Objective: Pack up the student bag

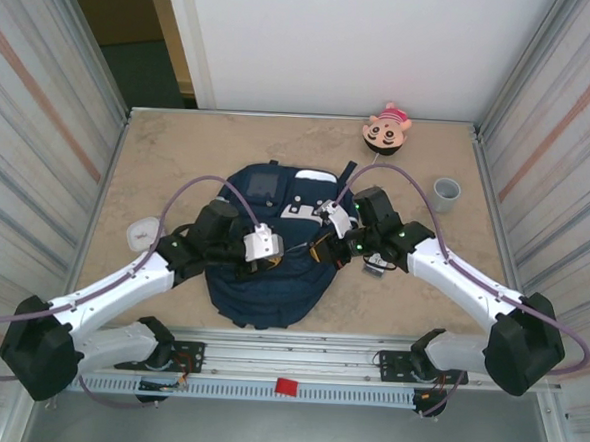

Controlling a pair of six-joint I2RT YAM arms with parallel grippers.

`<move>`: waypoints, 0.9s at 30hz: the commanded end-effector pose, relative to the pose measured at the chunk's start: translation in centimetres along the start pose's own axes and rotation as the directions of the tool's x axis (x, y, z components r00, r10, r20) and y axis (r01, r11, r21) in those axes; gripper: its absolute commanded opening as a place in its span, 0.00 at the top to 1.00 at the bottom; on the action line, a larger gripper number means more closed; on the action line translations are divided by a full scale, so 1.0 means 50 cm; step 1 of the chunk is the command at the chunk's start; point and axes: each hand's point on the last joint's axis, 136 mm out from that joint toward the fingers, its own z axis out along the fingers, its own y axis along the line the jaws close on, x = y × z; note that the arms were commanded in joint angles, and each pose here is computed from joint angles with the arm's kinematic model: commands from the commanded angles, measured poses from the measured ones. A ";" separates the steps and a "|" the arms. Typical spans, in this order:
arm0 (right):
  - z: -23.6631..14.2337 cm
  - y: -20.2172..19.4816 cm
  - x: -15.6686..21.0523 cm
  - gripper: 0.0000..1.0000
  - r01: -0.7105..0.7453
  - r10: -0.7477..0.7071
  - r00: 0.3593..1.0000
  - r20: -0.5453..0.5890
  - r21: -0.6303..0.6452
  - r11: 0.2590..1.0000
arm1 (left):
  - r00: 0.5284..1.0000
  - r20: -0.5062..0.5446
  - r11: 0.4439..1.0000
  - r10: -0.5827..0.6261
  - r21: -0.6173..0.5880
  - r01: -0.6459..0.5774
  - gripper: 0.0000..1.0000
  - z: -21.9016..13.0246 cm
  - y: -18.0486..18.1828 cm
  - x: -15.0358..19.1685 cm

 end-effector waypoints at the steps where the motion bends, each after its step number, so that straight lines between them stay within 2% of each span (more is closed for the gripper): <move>1: -0.020 0.067 -0.033 1.00 0.027 -0.025 0.999 0.024 -0.055 0.998 | 0.998 0.056 0.967 -0.038 -0.250 0.051 1.00 -0.010 0.110 -0.073; 7: -0.020 0.101 -0.033 1.00 -0.071 0.071 0.997 -0.011 -0.071 0.995 | 0.990 0.052 0.923 -0.131 -0.359 0.141 1.00 0.012 0.172 -0.068; 13: -0.045 0.073 -0.029 1.00 -0.172 0.172 0.985 -0.007 0.021 0.985 | 0.987 0.032 0.904 -0.158 -0.397 0.157 1.00 0.022 0.194 -0.060; 15: -0.050 0.067 -0.038 1.00 -0.226 0.226 0.974 0.000 0.011 0.974 | 0.986 0.024 0.900 -0.167 -0.404 0.162 1.00 0.024 0.197 -0.055; 23: 0.001 0.131 -0.083 1.00 -0.290 0.291 0.957 -0.019 -0.155 0.944 | 0.984 0.085 0.929 -0.156 -0.326 0.175 1.00 0.044 0.179 -0.085; 27: 0.015 0.146 -0.090 1.00 -0.311 0.309 0.950 -0.039 -0.179 0.933 | 0.986 0.095 0.943 -0.134 -0.293 0.156 1.00 0.047 0.166 -0.094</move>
